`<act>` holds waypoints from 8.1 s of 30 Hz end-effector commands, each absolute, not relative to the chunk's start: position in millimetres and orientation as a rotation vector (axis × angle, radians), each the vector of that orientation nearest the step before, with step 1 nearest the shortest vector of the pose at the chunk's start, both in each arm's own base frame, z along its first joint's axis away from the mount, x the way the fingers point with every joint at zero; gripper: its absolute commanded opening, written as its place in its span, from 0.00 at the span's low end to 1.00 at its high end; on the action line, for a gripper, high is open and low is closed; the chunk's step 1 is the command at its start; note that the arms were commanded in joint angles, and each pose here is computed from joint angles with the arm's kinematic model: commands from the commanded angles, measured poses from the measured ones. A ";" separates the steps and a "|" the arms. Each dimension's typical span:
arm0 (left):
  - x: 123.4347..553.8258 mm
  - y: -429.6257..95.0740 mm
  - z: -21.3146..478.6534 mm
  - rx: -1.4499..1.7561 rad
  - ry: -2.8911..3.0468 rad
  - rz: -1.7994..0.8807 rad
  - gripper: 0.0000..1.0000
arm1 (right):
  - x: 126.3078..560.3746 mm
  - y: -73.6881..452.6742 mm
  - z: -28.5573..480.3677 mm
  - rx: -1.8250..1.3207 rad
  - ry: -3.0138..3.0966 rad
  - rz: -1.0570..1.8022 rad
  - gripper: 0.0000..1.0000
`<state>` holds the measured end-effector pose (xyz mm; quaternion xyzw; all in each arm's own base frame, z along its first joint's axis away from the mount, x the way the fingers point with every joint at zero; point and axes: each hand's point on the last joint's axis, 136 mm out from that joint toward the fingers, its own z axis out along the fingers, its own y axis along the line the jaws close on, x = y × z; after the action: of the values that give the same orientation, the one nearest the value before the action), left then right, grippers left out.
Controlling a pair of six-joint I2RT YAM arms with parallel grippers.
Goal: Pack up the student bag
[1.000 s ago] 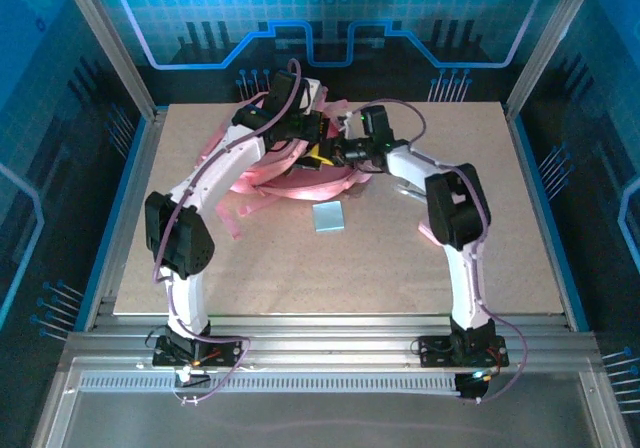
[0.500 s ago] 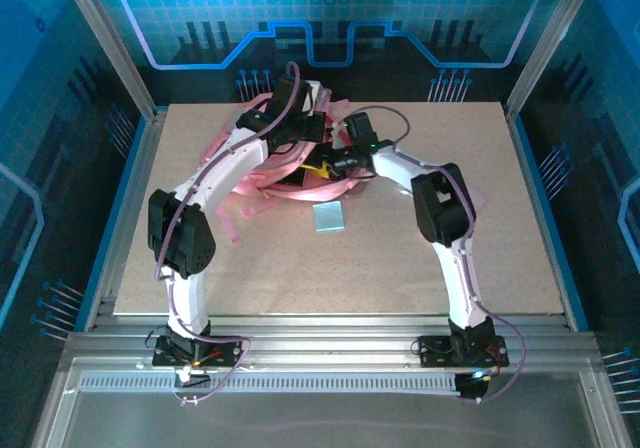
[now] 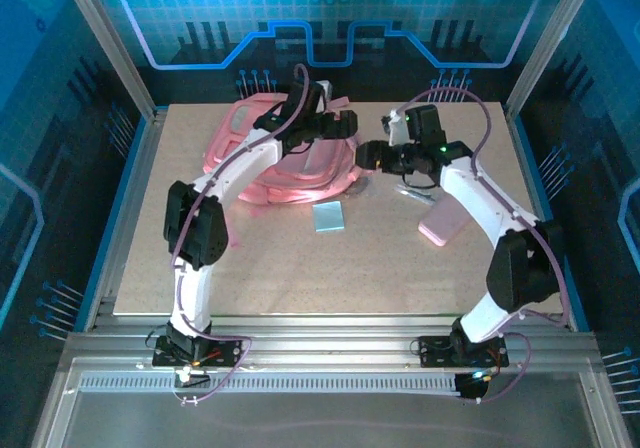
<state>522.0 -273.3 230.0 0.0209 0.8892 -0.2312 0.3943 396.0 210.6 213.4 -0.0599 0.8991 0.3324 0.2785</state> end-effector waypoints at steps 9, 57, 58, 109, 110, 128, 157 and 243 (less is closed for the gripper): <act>437.6 -171.5 196.1 -0.370 2.226 -0.598 0.99 | 354.3 268.2 188.6 -0.309 2.400 0.767 0.64; 438.0 -134.2 146.0 -1.031 1.844 -0.839 0.00 | 351.0 367.4 117.9 -0.546 2.437 0.793 0.47; 436.7 -135.7 147.6 -1.031 1.844 -0.843 0.00 | 354.6 369.0 115.4 -0.546 2.429 0.780 0.47; 424.5 -123.2 188.8 -1.104 1.757 -0.933 0.00 | 384.5 357.7 121.7 -0.647 2.270 1.016 0.00; 424.4 -125.3 188.5 -1.106 1.760 -0.947 0.00 | 384.1 360.6 123.5 -0.663 2.265 1.024 0.00; 408.7 -167.7 202.0 -1.093 1.823 -1.130 0.00 | 425.0 397.5 121.3 -0.760 2.114 0.710 0.59; 406.1 -189.6 228.2 -1.117 1.805 -1.292 0.00 | 418.4 430.8 108.7 -0.828 2.071 0.576 0.00; 468.5 -75.4 139.9 -0.908 2.052 -0.828 0.00 | 407.5 189.6 136.6 -0.659 2.530 0.394 0.00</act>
<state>433.8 -114.2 130.1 -0.3528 0.8123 -0.3469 0.3088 415.5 205.4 106.5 -0.2492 0.9251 0.1468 0.2459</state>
